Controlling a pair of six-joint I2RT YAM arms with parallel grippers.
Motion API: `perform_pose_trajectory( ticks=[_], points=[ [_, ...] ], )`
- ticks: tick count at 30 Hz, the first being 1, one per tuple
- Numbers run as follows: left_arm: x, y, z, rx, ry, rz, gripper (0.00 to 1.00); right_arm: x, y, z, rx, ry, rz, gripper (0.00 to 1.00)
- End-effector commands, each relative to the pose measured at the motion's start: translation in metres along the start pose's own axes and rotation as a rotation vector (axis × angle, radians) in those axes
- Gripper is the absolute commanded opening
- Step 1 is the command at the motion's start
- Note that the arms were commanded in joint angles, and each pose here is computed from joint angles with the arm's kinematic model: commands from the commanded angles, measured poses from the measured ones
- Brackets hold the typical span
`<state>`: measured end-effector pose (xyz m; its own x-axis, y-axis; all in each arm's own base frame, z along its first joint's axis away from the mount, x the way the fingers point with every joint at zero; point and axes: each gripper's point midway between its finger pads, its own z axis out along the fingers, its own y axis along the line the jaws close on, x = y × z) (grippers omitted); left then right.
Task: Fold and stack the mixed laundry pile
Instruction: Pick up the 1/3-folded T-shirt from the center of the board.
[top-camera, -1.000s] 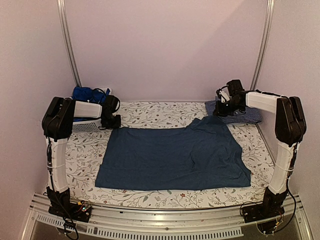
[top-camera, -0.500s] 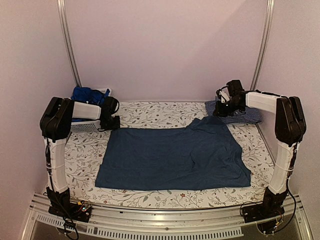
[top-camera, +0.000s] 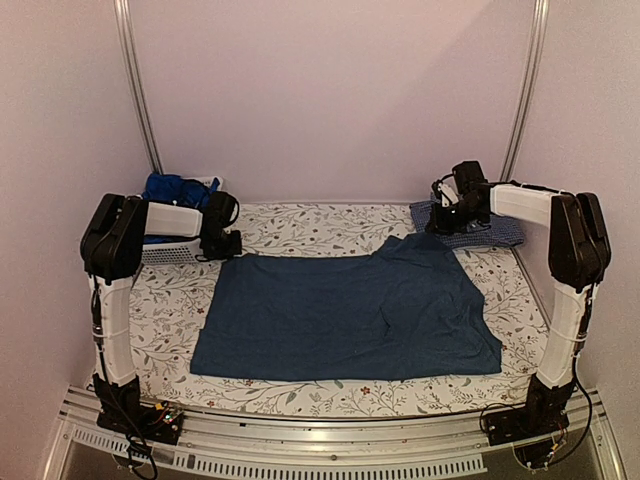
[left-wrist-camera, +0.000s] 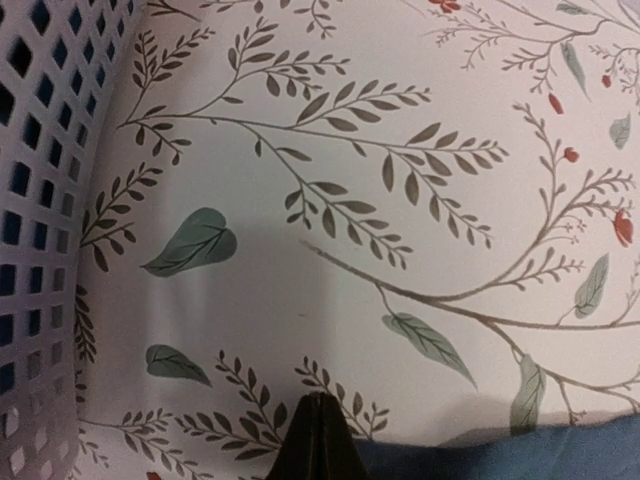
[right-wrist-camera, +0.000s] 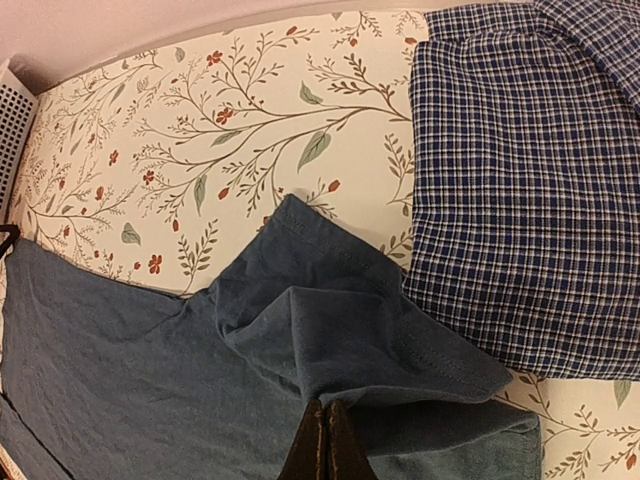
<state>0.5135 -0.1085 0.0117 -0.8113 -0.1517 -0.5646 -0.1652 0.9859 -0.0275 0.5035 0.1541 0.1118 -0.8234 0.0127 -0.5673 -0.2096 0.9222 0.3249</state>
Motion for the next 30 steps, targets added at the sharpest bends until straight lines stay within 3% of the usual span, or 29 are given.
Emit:
perform_pose_trajectory(
  ticks=[1,5,8,12,25,30],
  points=[
    [-0.017,-0.011,-0.016,0.027,-0.026,0.038,0.00,-0.017,0.002,-0.010,0.003,-0.038,-0.020,0.00],
    [-0.028,-0.008,-0.026,0.016,-0.046,0.040,0.02,-0.023,0.004,-0.013,-0.002,-0.049,-0.022,0.00],
    [-0.024,-0.003,-0.028,-0.005,-0.035,0.033,0.21,-0.020,0.004,-0.011,-0.008,-0.041,-0.019,0.00],
    [-0.016,-0.001,-0.026,-0.012,-0.026,0.027,0.27,-0.018,0.004,-0.010,-0.011,-0.035,-0.017,0.00],
    [0.020,0.002,0.006,-0.031,0.086,0.028,0.27,-0.019,0.004,-0.010,-0.006,-0.036,-0.019,0.00],
    [0.036,-0.006,0.014,-0.004,0.129,0.036,0.18,-0.017,0.003,-0.006,-0.008,-0.029,-0.014,0.00]
  ],
)
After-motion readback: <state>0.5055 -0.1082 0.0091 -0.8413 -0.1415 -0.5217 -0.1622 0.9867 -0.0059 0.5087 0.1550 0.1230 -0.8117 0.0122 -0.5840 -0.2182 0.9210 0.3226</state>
